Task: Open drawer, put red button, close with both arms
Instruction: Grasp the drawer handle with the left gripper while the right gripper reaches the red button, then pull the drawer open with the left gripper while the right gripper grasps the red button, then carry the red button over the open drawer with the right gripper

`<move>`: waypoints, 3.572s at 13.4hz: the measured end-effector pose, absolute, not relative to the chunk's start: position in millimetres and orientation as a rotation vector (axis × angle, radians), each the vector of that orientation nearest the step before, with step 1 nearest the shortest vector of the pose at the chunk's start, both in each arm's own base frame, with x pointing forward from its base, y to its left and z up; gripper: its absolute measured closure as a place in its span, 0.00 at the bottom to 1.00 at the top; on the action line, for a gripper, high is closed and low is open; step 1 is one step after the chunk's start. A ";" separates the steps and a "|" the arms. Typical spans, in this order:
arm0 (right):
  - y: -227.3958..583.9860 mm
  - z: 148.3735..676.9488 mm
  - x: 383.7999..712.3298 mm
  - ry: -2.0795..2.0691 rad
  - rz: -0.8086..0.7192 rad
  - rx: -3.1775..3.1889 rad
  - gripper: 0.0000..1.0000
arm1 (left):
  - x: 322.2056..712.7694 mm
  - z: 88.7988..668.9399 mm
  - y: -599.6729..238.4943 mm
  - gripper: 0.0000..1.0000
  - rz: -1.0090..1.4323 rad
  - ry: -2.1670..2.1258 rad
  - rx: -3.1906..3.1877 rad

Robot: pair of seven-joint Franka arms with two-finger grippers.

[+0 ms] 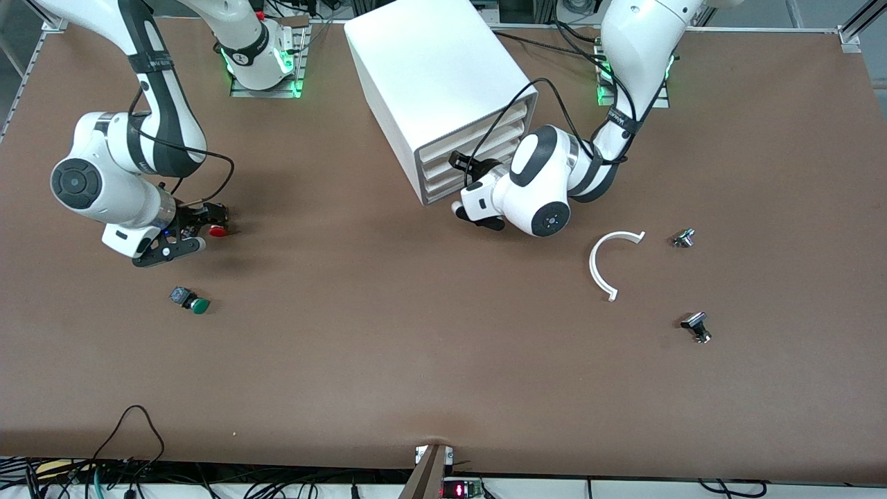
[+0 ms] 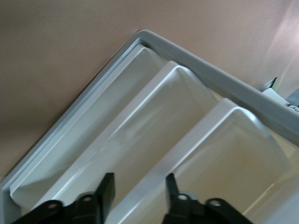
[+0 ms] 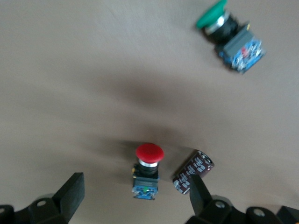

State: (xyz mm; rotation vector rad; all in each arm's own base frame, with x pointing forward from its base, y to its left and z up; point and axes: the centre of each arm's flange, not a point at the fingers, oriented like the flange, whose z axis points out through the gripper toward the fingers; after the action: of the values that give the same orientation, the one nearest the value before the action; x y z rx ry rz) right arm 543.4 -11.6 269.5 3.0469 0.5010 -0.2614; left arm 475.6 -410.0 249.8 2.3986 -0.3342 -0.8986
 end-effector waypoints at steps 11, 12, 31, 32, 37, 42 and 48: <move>-19.6 202.2 484.1 0.502 -0.218 3.046 0.03 | 487.2 247.2 -400.8 0.67 -0.913 -0.328 2.360; -19.7 199.8 482.3 0.501 -0.223 3.046 0.06 | 493.9 247.7 -394.7 0.67 -0.901 -0.317 2.360; -24.8 202.1 496.3 0.418 -0.195 3.084 0.59 | 564.5 248.1 -325.0 0.67 -0.780 -0.188 2.366; -22.6 217.4 508.2 0.415 -0.216 3.091 0.59 | 566.1 247.9 -322.8 0.67 -0.778 -0.184 2.366; -0.1 315.1 571.7 0.376 -0.288 3.114 0.59 | 581.0 252.5 -310.1 0.56 -0.745 -0.150 2.436; 73.0 374.6 595.5 0.297 -0.315 3.108 0.59 | 610.3 289.3 -302.7 0.05 -0.702 0.024 2.509; 173.6 420.7 591.7 0.096 -0.354 3.216 0.59 | 645.6 342.0 -240.9 0.00 -0.594 0.265 2.638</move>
State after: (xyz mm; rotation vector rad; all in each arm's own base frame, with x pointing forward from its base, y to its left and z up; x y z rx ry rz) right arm 591.7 173.6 420.7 3.2163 0.0959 -0.3536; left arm 645.6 -240.9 342.0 2.6380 0.2654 -0.5935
